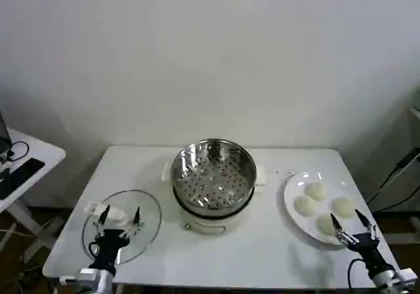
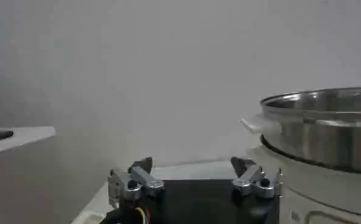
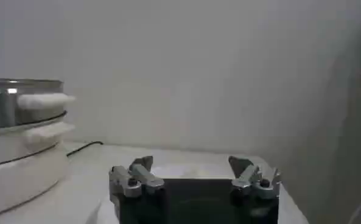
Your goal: Take steamed baozi put them in steamer then cover it.
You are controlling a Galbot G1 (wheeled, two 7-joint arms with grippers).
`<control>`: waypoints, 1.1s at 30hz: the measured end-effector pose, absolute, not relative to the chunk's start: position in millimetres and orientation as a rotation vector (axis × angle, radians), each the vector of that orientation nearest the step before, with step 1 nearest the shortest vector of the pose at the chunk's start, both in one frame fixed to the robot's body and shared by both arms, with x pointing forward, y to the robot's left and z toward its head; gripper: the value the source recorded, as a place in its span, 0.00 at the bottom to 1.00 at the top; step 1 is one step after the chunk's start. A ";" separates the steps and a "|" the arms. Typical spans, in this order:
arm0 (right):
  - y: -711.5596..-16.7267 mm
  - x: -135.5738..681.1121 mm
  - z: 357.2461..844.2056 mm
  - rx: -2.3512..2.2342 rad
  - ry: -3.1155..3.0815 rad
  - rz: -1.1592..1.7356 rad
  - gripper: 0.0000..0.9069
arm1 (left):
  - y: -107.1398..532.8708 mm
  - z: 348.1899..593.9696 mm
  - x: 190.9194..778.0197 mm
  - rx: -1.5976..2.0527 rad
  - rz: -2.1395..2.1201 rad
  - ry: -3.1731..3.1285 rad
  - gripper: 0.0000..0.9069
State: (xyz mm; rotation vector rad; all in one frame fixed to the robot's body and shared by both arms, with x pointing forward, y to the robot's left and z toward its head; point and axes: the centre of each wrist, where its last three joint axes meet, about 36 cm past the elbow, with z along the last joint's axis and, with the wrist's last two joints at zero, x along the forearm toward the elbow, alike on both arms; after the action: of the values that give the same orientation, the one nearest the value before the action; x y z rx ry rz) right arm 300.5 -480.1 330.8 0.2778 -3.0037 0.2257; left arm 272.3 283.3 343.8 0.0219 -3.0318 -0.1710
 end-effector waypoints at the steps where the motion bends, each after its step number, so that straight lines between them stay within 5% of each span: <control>1: -485.8 306.0 337.1 0.305 -2.990 0.259 1.00 | 283.7 344.1 272.6 0.021 -0.173 -3.033 1.00; 19: -571.7 474.5 499.1 0.982 -2.322 0.972 1.00 | 282.6 343.9 278.5 0.010 -0.163 -3.034 1.00; 33: -548.9 591.1 536.6 1.218 -1.768 1.228 1.00 | 285.0 345.5 280.4 0.015 -0.168 -3.024 1.00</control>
State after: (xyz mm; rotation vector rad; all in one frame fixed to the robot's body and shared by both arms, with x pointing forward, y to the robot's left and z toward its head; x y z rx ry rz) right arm 591.1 -548.9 536.6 1.2179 -1.7681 1.2279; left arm 280.4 285.0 345.5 0.0149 -3.0239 -0.1678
